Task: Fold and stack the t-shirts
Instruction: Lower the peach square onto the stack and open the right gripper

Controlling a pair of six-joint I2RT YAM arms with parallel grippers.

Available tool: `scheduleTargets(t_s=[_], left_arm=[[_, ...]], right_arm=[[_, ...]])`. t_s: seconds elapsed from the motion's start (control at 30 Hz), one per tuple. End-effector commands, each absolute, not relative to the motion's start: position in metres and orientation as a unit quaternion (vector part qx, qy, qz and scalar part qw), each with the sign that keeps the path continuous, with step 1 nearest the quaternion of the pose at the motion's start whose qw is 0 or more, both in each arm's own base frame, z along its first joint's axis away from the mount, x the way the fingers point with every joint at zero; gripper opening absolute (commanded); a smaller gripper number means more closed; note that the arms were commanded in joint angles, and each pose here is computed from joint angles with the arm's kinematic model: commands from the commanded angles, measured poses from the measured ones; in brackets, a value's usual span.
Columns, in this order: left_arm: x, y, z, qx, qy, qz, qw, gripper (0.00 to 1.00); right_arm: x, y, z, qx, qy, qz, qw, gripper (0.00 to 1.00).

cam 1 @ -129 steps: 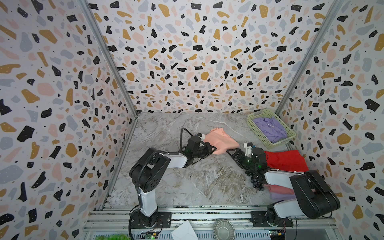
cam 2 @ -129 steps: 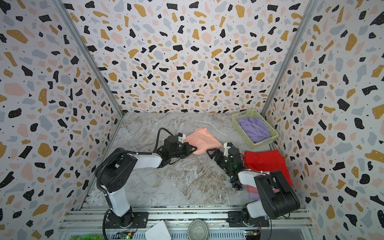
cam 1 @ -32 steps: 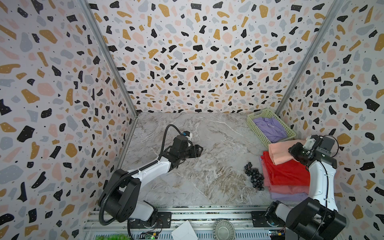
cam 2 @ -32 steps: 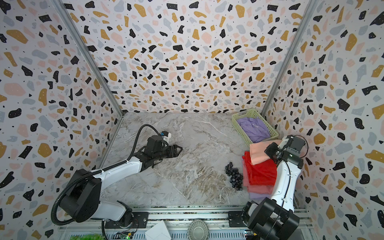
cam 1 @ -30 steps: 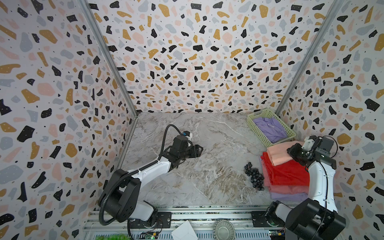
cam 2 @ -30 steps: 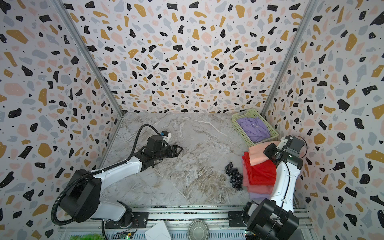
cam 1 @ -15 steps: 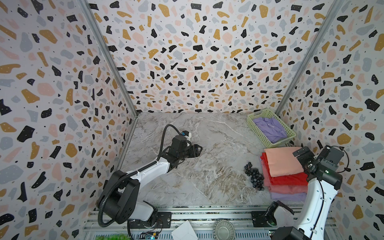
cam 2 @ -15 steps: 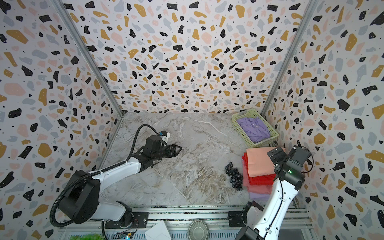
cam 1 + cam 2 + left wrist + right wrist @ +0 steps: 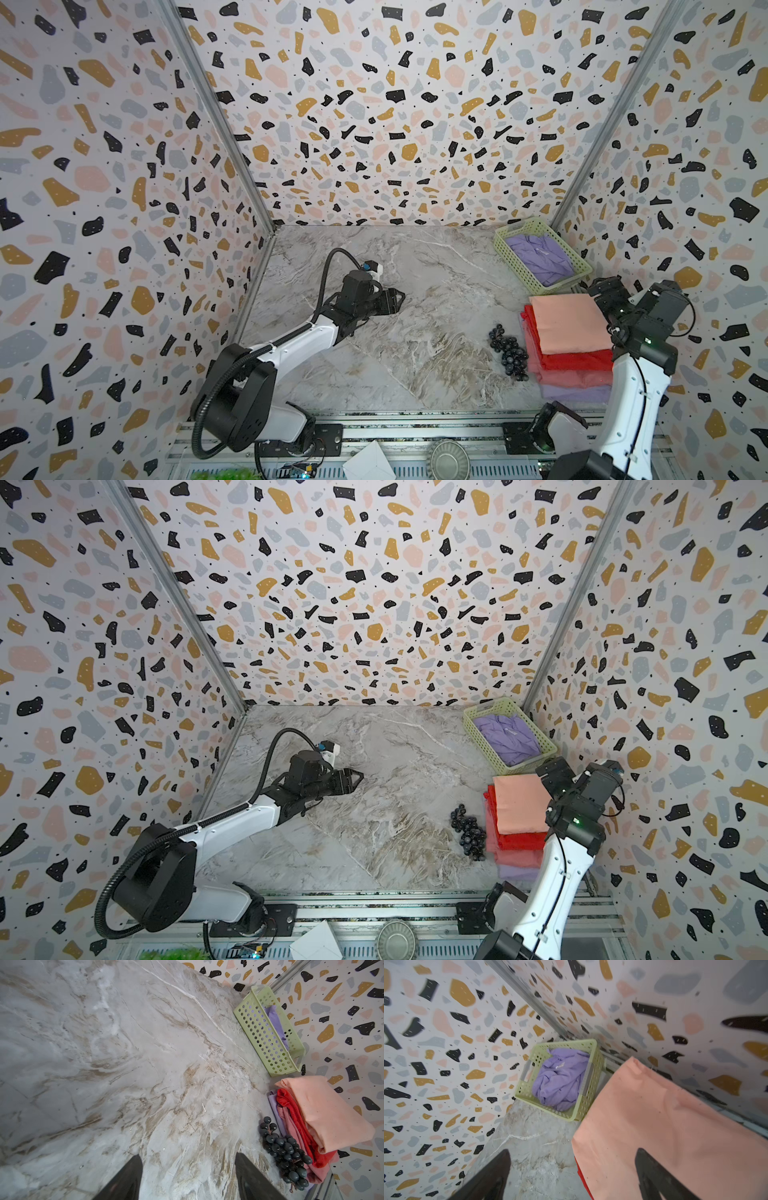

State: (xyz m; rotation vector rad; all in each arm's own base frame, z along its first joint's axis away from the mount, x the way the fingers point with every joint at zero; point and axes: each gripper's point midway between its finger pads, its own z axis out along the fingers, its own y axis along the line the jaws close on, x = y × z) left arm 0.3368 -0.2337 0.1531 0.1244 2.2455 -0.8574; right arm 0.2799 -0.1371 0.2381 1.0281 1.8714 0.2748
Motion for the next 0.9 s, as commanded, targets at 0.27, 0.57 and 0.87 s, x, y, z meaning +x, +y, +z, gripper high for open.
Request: scheduleTargets(t_s=[0.27,0.57,0.87], left_arm=[[0.339,-0.222,0.184,0.048,0.857,-0.32,0.401,0.71],[0.344,-0.207,0.194,0.03,0.854,-0.304,0.421,0.71],[0.357,-0.121,0.279,-0.039,0.799,-0.158,0.578,0.81]], right_arm=[[0.244,-0.142,0.105,0.492,0.799,0.055,0.342,0.91],[0.254,-0.145,0.126,0.46,0.792,0.073,0.393,0.94],[0.324,-0.1,0.23,0.284,0.801,0.05,0.524,0.99]])
